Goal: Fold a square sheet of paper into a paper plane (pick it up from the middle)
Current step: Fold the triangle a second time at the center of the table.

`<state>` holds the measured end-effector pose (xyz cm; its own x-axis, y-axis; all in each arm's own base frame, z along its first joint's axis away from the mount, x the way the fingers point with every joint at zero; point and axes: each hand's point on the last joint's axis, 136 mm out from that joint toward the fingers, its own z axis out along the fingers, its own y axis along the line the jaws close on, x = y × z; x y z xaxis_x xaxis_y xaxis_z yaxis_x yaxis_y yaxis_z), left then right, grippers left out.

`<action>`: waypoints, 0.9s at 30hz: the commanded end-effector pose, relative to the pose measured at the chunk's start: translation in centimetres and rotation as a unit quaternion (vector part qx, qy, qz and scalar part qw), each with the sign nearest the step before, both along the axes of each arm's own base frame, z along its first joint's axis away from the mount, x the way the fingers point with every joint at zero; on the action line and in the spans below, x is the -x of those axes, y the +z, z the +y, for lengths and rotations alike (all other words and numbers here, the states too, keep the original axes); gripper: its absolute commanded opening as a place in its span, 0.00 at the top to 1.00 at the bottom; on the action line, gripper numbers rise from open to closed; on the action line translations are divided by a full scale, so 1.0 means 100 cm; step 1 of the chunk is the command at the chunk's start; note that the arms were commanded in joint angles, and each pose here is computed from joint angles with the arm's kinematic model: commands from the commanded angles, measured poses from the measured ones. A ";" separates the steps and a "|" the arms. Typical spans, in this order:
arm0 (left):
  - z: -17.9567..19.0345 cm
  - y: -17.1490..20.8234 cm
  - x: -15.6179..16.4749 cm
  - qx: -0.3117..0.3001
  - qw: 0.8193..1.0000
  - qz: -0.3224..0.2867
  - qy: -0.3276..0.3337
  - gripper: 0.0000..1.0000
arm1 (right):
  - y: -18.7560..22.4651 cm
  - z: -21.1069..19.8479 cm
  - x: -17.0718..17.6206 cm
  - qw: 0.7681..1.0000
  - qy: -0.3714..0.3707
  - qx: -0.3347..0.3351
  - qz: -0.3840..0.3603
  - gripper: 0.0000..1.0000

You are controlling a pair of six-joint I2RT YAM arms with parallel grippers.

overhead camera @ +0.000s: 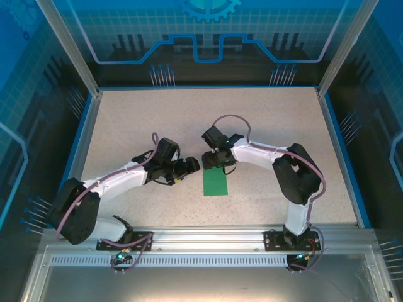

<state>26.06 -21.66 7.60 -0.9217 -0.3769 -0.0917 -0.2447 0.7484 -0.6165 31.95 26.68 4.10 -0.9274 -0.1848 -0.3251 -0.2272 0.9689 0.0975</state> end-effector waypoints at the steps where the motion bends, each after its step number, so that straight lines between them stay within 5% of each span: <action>1: 0.002 -0.011 0.006 0.001 1.000 0.022 0.017 0.16 | -0.012 0.005 0.004 0.998 0.045 0.046 0.018 0.28; 14: 0.003 -0.016 0.006 -0.004 1.000 0.025 0.018 0.22 | -0.038 -0.002 0.006 0.995 0.026 0.081 0.044 0.21; 27: -0.022 -0.007 0.011 0.052 0.998 0.031 -0.029 0.34 | -0.062 -0.021 0.016 0.995 -0.006 0.053 0.083 0.39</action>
<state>25.72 -22.51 7.02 -0.9236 -0.3816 -0.0378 -0.2689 0.7148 -0.6456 32.66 26.20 1.19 -0.9398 -0.2146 -0.2660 -0.2306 0.9726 0.0301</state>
